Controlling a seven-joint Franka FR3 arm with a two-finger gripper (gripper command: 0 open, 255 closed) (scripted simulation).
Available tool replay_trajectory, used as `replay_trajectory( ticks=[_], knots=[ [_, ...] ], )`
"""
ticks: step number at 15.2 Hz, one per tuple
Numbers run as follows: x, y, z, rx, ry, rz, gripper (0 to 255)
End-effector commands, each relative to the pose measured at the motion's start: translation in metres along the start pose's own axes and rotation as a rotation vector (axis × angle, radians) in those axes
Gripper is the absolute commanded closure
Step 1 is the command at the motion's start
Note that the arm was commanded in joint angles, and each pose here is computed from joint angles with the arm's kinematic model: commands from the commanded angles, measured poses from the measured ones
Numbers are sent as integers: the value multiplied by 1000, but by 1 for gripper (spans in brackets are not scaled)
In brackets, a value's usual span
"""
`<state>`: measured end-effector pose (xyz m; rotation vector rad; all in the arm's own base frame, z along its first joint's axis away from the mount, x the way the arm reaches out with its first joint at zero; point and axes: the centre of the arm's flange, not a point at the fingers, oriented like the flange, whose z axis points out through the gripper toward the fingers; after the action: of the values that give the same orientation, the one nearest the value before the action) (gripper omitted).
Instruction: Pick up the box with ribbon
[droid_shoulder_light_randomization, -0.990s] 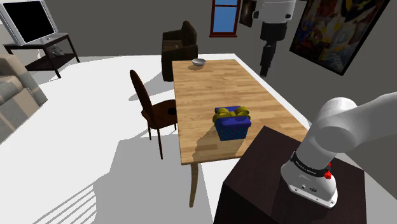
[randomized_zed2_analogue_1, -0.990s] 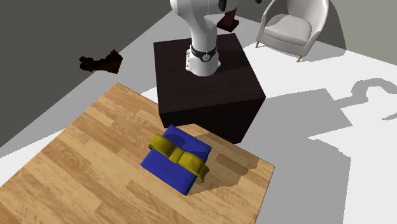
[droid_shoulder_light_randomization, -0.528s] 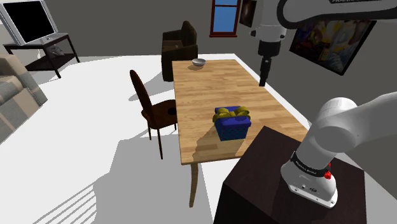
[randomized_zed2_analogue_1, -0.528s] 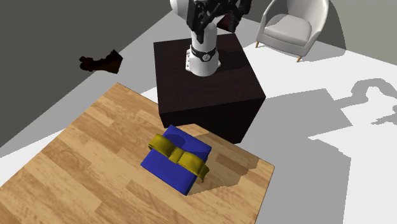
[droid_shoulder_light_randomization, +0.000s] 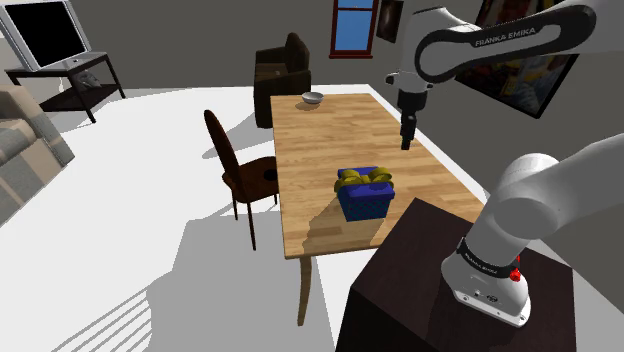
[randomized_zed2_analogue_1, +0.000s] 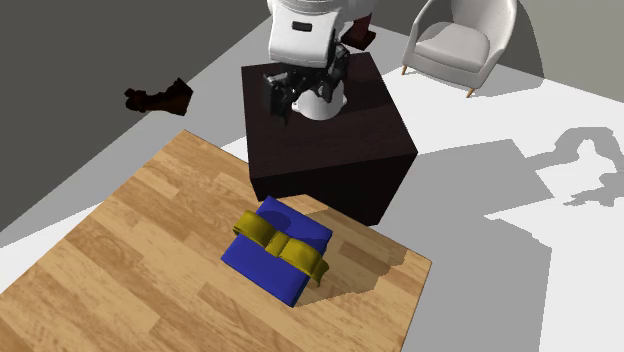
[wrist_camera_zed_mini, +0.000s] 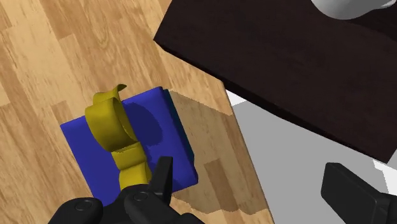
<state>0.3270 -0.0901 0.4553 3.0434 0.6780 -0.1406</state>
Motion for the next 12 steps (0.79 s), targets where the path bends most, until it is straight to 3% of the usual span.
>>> replay_trajectory(
  ticks=[1,12],
  knots=[
    [1,17,22,-3,1,-34,0],
    [23,107,132,-12,-1,-210,0]
  ],
)
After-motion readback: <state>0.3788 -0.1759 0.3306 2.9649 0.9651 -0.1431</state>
